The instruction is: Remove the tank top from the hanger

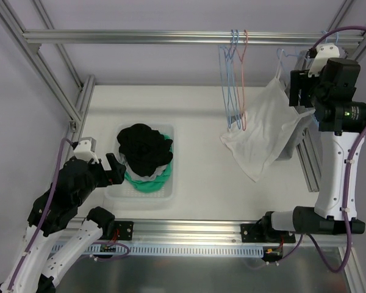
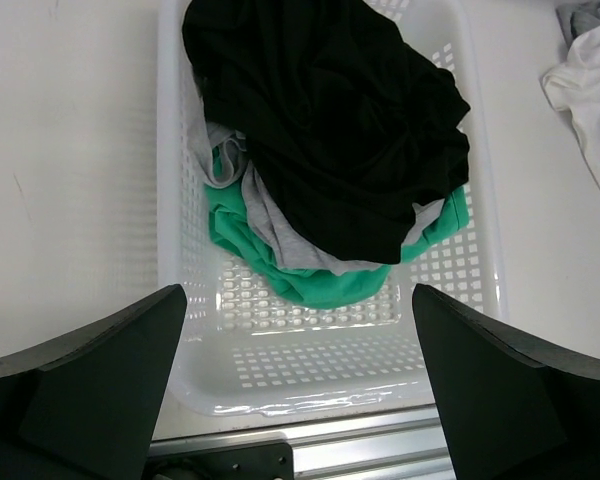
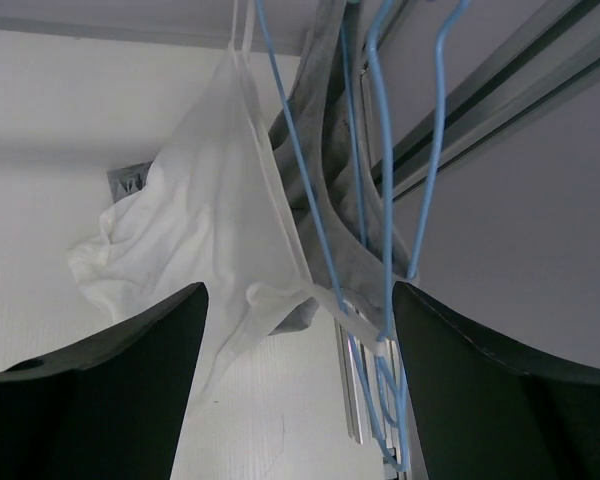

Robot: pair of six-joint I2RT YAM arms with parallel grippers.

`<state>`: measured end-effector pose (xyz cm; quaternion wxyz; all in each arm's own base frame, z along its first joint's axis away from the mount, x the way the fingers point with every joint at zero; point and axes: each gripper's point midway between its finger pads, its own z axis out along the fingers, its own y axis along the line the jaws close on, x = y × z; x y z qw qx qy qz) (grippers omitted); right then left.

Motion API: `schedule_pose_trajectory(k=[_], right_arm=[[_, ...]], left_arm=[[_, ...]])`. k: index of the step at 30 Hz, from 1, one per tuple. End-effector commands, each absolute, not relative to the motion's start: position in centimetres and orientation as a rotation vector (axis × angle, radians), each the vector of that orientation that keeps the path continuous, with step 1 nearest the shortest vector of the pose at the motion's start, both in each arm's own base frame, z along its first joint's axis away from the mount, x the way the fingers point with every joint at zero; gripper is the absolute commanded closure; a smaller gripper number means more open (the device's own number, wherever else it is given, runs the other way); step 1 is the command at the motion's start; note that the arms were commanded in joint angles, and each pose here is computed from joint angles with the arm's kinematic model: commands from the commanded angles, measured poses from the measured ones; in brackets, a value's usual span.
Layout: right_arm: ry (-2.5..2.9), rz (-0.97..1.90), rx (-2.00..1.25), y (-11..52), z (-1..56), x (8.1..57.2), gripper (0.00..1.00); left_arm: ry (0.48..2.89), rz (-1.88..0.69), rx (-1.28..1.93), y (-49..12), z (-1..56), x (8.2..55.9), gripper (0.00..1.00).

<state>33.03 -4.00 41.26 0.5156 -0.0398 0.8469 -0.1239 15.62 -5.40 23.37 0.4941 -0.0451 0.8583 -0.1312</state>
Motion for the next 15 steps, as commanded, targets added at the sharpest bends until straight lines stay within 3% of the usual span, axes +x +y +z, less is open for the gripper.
schedule_pose_trajectory(k=[1,15], right_arm=[[1.927,-0.318,-0.096,-5.0,44.3,33.8,0.22],[1.972,-0.313,-0.065,-6.9,43.1,38.0,0.29]], left_arm=[[2.039,-0.307,-0.165,-5.0,23.8,16.3,0.01],[2.019,-0.333,-0.16,-5.2,24.0,16.0,0.01]])
